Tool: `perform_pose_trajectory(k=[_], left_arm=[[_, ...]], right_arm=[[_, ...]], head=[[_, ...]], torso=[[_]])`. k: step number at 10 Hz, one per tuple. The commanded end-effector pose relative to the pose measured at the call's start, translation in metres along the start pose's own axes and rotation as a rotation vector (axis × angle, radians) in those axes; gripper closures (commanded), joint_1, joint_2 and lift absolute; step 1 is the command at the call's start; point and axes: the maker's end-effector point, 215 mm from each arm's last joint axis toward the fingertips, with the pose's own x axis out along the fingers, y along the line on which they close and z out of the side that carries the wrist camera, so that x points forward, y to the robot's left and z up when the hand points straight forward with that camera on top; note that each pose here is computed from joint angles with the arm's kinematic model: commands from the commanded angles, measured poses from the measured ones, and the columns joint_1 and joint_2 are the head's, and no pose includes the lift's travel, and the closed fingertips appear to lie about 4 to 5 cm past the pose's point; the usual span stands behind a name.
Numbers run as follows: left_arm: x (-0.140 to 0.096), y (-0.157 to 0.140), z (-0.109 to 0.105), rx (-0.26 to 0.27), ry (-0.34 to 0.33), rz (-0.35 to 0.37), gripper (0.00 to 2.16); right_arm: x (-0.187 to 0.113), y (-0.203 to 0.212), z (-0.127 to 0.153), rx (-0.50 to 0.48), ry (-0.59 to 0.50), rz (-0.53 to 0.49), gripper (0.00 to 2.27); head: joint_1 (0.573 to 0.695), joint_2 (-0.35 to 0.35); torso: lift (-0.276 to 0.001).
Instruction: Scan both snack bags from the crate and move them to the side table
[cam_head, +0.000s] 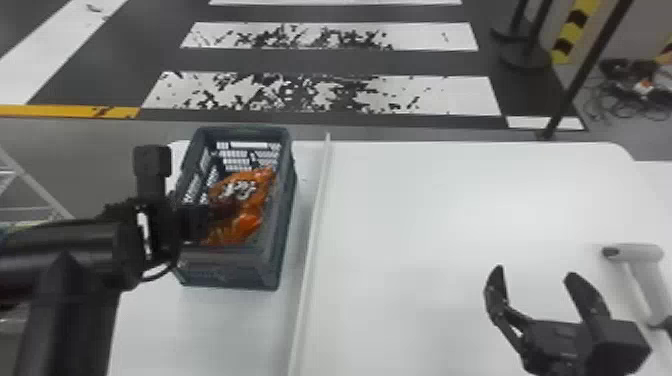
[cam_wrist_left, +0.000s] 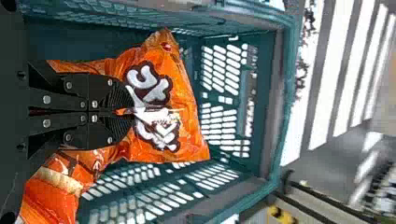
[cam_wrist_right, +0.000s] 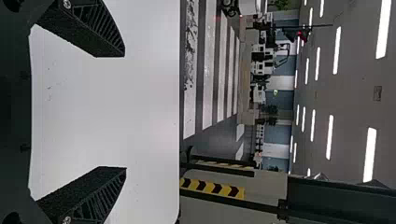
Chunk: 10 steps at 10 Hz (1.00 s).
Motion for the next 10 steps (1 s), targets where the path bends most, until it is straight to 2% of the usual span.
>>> perform_pose_trajectory(k=[1,2,3,5,8,10], left_arm=[[-0.004,-0.002,0.009,-0.064,-0.061,-0.051,2.14],[-0.009,-0.005,0.013,-0.105,-0.100,-0.086,2.14],[-0.019,-0.005,0.018,-0.122,-0.127,-0.098,2.13],[-0.043,-0.020,0.038,-0.135,-0.190,-0.147,2.14],[-0.090,-0.046,0.072,-0.125,-0.269,-0.196,2.14],[-0.121,-0.078,0.094,-0.095,-0.327,-0.236,2.14]], right_arm=[[0.000,0.000,-0.002,-0.003,0.005,0.000,0.06],[0.000,0.000,-0.001,-0.005,0.003,-0.001,0.06],[0.000,0.002,-0.001,-0.004,0.003,0.000,0.06],[0.000,0.002,-0.002,-0.006,0.006,0.000,0.06],[0.000,0.002,-0.001,-0.005,0.004,0.000,0.06],[0.000,0.000,0.000,-0.005,0.003,-0.003,0.06]], head=[[0.695,0.054],[0.695,0.053],[0.695,0.053],[0.695,0.054],[0.695,0.046],[0.695,0.034]], torso=[[-0.075],[-0.075],[-0.075],[-0.075],[-0.075],[-0.075]])
